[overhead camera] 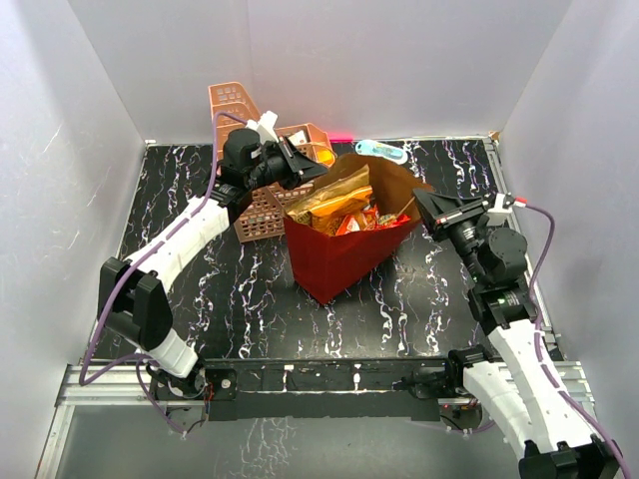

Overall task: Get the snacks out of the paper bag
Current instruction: Adjust the paper bag at the center of the board.

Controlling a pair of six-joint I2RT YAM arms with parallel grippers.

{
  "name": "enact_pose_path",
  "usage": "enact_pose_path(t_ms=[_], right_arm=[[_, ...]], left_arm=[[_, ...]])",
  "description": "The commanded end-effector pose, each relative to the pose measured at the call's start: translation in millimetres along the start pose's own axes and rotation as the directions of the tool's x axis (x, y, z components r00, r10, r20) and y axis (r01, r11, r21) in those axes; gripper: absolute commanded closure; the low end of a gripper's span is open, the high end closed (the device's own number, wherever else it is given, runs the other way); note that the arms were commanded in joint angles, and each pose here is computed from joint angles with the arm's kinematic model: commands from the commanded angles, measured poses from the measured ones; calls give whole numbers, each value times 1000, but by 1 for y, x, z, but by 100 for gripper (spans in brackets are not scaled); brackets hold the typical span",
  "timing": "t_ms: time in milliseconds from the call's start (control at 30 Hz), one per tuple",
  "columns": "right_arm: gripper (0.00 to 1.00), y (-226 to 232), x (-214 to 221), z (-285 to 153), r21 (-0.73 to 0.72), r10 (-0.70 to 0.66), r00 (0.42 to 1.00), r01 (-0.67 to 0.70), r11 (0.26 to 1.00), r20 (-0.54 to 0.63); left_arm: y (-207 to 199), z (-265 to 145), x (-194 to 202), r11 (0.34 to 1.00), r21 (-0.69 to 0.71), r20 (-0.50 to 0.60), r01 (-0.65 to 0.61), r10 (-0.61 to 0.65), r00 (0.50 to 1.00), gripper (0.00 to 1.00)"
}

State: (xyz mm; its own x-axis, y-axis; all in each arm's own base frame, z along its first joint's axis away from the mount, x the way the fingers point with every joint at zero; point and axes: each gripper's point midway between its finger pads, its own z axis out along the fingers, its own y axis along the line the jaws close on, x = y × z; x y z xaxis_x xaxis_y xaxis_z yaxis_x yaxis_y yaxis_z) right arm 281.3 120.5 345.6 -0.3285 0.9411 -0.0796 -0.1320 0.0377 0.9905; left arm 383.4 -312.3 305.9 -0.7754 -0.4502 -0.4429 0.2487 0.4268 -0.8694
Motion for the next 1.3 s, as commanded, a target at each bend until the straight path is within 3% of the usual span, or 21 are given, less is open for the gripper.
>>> enact_pose_path(t_ms=[0,100,300,467,500,933,1100,1200,1267], right_arm=[[93,91,-24,-18,-192,-154,974,185,964,165],[93,103,-35,-27,-167,-253,936,298,940,244],[93,108,-59,-34,-4,-424,839,452,892,339],[93,115,-77,-27,144,-653,678,648,748,338],[93,115,-80,-23,178,-692,646,677,714,322],[93,153,-102,-5,320,-948,283,894,315,143],[93,161,-96,9,244,-994,98,964,107,50],[93,154,-97,24,220,-1000,16,975,13,-10],[93,153,-96,32,197,-999,-5,980,-11,-32]], left_arm=[[-55,-29,-13,989,135,59,-61,54,997,96],[-57,-32,-14,990,128,60,-65,58,997,87],[-49,-41,-14,993,58,75,-98,94,993,47],[-38,-61,-13,984,-55,77,-168,172,982,6],[-34,-66,-11,978,-81,75,-192,198,977,2],[0,-148,-8,854,-373,79,-362,418,905,2],[-4,-152,4,866,-333,45,-373,409,911,2],[-9,-150,13,887,-283,29,-365,389,921,2],[-12,-148,17,899,-260,20,-353,371,928,2]])
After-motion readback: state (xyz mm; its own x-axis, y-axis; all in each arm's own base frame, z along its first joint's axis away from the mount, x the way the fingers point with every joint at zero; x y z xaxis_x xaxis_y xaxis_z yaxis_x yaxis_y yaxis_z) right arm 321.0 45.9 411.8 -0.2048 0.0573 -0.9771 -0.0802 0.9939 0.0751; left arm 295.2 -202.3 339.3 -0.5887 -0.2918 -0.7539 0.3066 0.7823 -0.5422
